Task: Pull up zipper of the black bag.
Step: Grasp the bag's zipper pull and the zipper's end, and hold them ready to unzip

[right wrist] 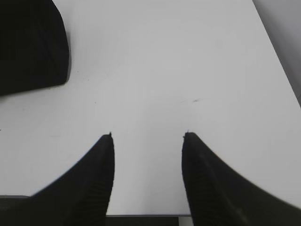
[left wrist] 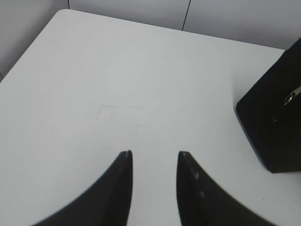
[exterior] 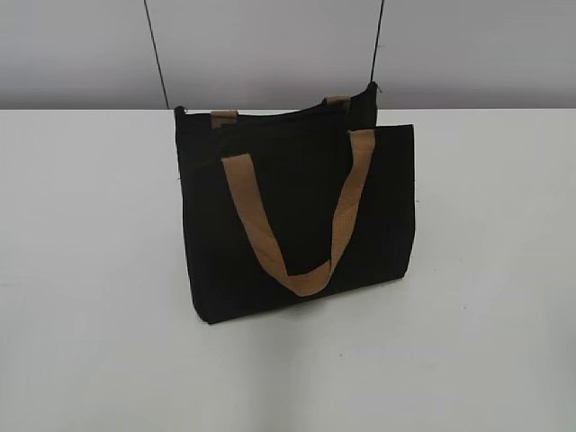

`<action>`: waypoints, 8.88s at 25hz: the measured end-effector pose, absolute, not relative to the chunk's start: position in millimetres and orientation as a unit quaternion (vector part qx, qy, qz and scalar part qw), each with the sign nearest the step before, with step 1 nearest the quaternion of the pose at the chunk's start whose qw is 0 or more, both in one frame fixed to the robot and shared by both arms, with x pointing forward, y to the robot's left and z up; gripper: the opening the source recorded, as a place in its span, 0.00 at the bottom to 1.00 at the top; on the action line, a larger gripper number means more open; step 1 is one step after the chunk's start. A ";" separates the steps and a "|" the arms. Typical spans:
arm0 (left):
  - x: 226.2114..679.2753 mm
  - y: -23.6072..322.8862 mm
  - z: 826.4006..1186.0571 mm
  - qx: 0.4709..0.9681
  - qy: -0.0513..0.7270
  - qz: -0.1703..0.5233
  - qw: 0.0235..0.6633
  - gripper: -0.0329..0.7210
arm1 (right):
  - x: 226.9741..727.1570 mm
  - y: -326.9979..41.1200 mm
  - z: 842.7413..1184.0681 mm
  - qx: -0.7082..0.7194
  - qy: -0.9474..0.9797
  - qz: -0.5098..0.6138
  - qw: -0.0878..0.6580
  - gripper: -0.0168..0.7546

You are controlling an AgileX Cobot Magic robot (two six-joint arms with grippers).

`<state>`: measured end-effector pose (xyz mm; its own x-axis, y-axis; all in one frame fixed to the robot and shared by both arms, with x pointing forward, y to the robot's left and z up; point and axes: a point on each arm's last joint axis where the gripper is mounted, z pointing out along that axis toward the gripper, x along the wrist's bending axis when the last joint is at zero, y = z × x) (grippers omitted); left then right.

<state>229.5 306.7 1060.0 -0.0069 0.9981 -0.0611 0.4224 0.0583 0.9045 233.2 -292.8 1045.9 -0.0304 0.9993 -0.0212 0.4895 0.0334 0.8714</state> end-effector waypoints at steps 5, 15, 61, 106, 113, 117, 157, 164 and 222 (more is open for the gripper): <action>229.5 306.7 1060.0 0.582 0.610 0.363 0.397 0.37 | 233.2 -292.8 1045.9 0.597 0.623 0.356 0.358 0.50; 229.5 306.7 1060.0 0.582 0.610 0.363 0.397 0.37 | 233.2 -292.8 1045.9 0.597 0.623 0.356 0.358 0.50; 455.5 200.6 936.7 0.704 0.390 0.283 0.522 0.37 | 233.2 -292.8 1045.9 0.597 0.623 0.356 0.358 0.50; 476.5 188.0 970.2 0.745 0.315 0.309 0.500 0.04 | 233.2 -292.8 1045.9 0.597 0.623 0.356 0.358 0.50; 466.5 193.0 998.6 0.725 0.296 0.343 0.519 0.04 | 233.2 -292.8 1045.9 0.597 0.623 0.356 0.358 0.50; 465.7 193.0 1001.0 0.721 0.293 0.346 0.524 0.04 | 233.2 -292.8 1045.9 0.597 0.623 0.356 0.358 0.50; 461.6 191.7 1016.8 0.692 0.267 0.365 0.562 0.04 | 466.1 -136.9 1065.5 0.221 0.876 0.426 0.047 0.50; 461.6 191.7 1016.8 0.692 0.267 0.365 0.562 0.04 | 509.7 -86.5 1066.4 0.165 0.886 0.432 0.047 0.50; 462.3 195.2 1007.6 0.711 0.309 0.341 0.532 0.04 | 562.5 -54.8 1031.2 0.215 0.860 0.463 0.016 0.02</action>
<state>462.3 195.2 1007.6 0.5767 0.8017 0.1574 0.0759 -0.2443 0.9667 562.5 -54.8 1031.2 -0.9070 0.3844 0.1719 0.3549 0.4784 0.8032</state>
